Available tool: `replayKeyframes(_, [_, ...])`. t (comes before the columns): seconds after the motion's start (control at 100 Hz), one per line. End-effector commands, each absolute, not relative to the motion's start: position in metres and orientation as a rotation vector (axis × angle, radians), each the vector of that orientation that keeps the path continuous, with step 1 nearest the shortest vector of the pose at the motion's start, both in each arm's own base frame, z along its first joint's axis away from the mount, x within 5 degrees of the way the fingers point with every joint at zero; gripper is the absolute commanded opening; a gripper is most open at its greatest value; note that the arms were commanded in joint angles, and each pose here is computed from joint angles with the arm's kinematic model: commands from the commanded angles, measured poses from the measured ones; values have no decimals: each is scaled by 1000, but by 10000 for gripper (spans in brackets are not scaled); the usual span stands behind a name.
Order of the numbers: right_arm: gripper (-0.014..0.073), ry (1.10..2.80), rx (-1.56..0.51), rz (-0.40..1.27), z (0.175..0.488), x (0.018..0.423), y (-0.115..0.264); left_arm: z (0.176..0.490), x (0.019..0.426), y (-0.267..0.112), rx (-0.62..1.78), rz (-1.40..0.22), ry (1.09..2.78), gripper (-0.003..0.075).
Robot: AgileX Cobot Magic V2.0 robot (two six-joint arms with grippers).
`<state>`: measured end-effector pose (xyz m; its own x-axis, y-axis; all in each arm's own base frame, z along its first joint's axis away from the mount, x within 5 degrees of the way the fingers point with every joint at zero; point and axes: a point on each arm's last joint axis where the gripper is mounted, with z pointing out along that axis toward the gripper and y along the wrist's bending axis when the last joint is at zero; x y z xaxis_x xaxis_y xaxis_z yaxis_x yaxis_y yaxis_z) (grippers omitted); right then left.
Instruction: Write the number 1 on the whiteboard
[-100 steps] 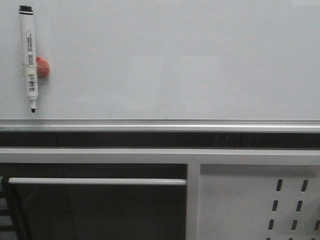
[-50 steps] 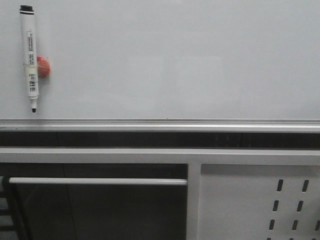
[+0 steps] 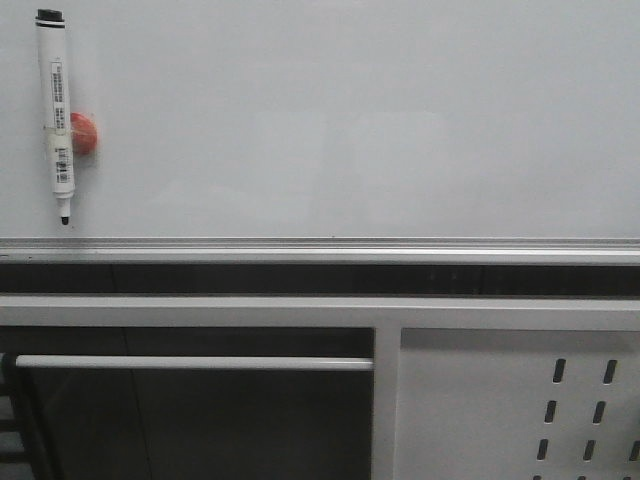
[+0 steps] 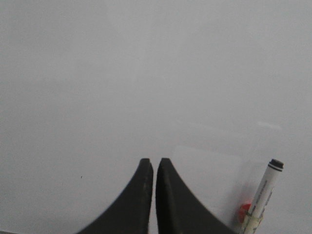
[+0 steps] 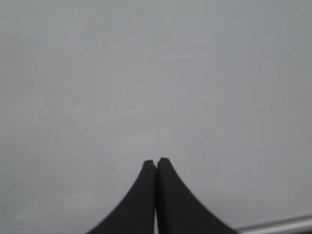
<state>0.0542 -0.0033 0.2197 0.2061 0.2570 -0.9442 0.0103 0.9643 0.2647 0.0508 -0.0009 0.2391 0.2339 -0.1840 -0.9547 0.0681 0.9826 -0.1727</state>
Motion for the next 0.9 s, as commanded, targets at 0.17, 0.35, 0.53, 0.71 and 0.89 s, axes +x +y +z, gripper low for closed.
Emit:
replayKeyframes(0.17, [-69, 1465, 254, 275, 232, 57, 0, 299, 47, -2, 1, -66, 1389, -18])
replayKeyframes(0.35, [-67, 1669, 237, 374, 242, 71, 8, 334, 69, -5, 75, -44, 1459, -18])
replayKeyframes(0.53, [-69, 1775, 166, 443, 248, 85, 18, 377, 91, -18, 167, -127, 1406, -17])
replayKeyframes(0.71, [-69, 1807, 146, 498, 246, 90, 25, 397, 118, -43, 350, -160, 1318, 24])
replayKeyframes(0.89, [-71, 1821, 105, 462, 245, 90, 25, 378, 147, -69, 474, -199, 1405, 321])
